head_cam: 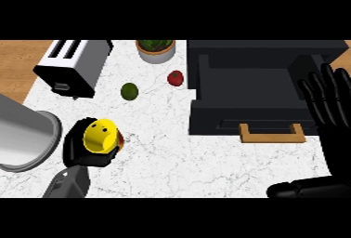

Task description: Pick up the cup, place it into the drawer and close the drawer

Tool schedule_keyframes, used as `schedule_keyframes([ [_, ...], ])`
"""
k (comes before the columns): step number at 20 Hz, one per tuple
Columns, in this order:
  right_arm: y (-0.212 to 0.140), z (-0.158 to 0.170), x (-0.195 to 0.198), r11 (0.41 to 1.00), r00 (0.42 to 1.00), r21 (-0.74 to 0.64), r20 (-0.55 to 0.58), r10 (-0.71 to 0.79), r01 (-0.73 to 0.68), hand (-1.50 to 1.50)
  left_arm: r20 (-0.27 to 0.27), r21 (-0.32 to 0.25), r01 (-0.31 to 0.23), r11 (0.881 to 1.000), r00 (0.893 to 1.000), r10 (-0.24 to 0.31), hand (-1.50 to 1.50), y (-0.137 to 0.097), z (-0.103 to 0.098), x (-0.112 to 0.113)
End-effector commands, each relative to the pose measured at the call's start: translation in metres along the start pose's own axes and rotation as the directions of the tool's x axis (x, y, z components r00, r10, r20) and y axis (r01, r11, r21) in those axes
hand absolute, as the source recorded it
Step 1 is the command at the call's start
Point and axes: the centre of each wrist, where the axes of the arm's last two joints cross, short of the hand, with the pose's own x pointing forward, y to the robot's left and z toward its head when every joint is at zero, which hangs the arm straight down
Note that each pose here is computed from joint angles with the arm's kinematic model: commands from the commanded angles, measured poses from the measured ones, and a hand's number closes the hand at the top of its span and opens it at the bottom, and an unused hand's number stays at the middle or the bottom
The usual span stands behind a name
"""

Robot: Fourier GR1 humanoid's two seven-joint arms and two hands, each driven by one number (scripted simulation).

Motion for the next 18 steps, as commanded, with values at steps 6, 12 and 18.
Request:
schedule_keyframes([
  [6, 0.008, -0.015, 0.008, 1.000, 1.000, -0.016, -0.007, 0.017, -0.017, -1.50, 0.105, -0.193, -0.039, 0.980, 0.993, 0.060, 1.50, -0.054, -0.046, 0.040],
  [12, -0.006, 0.010, -0.004, 1.000, 1.000, -0.013, -0.027, 0.000, 0.000, -1.50, 0.101, -0.254, -0.090, 0.963, 0.988, 0.119, 1.50, -0.099, -0.078, 0.091],
  [18, -0.014, -0.008, 0.016, 1.000, 1.000, 0.000, -0.002, 0.010, -0.010, -1.50, 0.110, -0.255, -0.110, 0.961, 0.984, 0.141, 1.50, -0.155, -0.107, 0.130],
])
